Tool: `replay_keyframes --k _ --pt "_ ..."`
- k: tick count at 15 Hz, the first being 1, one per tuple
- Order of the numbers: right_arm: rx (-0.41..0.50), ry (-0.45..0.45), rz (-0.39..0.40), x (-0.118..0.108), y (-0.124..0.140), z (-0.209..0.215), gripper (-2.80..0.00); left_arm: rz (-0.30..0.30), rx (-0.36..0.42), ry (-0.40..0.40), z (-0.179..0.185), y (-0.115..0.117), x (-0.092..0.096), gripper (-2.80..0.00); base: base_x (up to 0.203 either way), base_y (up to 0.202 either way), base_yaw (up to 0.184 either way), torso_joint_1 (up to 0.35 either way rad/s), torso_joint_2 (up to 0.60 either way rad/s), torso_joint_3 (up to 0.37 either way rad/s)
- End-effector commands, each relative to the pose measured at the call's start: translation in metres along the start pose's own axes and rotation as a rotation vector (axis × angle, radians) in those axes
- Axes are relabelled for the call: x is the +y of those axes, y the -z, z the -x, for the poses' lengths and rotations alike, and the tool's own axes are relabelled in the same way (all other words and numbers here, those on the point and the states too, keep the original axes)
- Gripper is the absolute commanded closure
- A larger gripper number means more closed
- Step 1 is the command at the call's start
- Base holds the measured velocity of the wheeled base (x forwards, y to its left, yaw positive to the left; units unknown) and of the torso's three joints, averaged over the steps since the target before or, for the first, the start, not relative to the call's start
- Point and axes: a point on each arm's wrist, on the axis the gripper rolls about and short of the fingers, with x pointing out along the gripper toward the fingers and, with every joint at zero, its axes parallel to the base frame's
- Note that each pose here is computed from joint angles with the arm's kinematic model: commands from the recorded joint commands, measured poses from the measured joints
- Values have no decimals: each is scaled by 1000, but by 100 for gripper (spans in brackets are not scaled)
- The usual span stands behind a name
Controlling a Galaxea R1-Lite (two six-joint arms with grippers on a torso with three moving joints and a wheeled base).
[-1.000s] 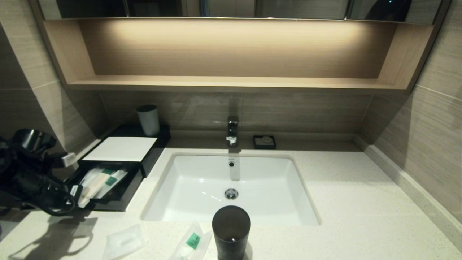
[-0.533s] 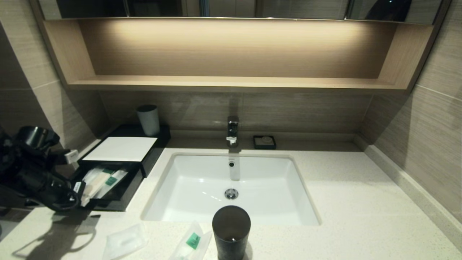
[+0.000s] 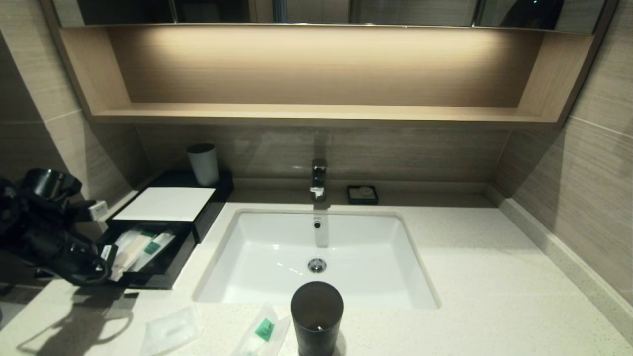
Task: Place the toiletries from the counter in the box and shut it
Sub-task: Place the bathroom toiletry into the drawer
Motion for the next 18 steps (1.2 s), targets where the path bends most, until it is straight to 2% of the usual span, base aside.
replay_keyframes --k 1,18 --pt "0 0 0 0 0 0 0 -2 -13 -3 5 0 0 0 0 0 0 0 0 0" --pt "0 0 0 0 0 0 0 -1 32 -8 -11 -1 2 0 0 0 0 0 0 0"
